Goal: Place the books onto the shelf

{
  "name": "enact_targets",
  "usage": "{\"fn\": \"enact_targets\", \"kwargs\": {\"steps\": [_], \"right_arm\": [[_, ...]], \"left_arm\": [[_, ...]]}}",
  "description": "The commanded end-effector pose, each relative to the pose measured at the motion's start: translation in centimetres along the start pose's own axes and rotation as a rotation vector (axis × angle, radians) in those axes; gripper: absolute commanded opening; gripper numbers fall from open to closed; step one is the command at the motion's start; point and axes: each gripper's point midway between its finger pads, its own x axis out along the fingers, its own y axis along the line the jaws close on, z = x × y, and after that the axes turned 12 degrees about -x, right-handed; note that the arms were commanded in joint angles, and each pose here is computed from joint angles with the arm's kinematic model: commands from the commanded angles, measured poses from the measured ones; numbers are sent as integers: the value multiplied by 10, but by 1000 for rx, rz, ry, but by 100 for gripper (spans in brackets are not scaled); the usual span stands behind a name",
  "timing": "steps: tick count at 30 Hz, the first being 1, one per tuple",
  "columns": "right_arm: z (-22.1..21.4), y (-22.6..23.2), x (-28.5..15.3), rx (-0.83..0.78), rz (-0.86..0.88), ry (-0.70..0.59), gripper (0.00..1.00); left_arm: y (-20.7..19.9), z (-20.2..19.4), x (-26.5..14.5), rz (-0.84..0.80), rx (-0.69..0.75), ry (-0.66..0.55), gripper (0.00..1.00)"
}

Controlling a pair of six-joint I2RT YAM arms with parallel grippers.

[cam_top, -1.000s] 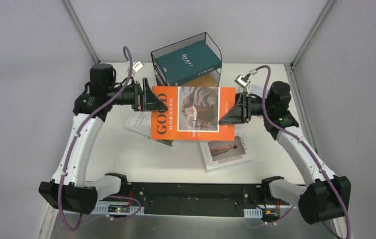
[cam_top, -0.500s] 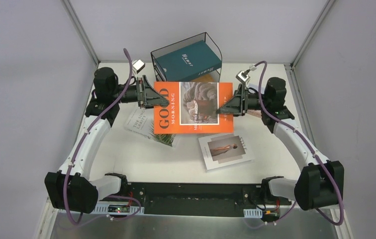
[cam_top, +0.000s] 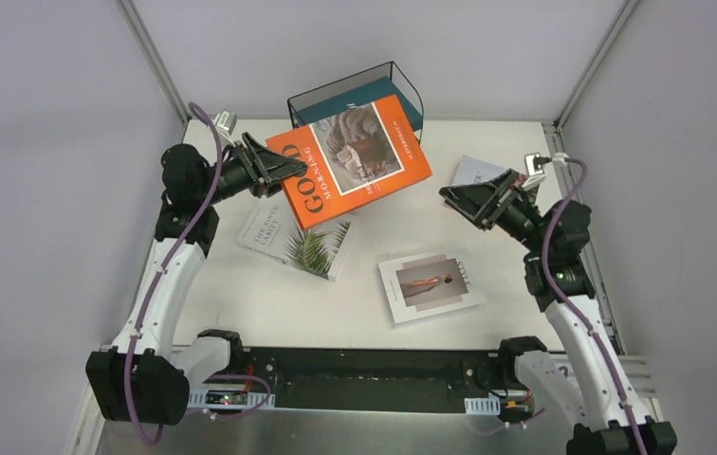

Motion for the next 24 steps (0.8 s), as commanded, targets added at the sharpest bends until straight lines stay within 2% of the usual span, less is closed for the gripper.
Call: {"fn": "enact_targets", "kwargs": {"steps": [1, 8, 9, 11, 15, 24], "right_arm": [[25, 10, 8, 82, -3, -247, 100], [-9, 49, 57, 85, 103, -335, 99], [-6, 54, 62, 74, 127, -393, 99], [-11, 64, 71, 37, 169, -425, 99], [-16, 74, 91, 1, 210, -418, 99], [-2, 95, 105, 8, 294, -455, 99]], "left_arm": [[-34, 22, -3, -168, -25, -170, 20], [-38, 28, -1, -219, -69, -210, 18], [-40, 28, -2, -224, -69, -212, 18], [-43, 26, -3, -228, -63, -207, 18], [-42, 23, -3, -219, -61, -195, 18], [-37, 22, -4, -203, -70, -203, 18]]}}
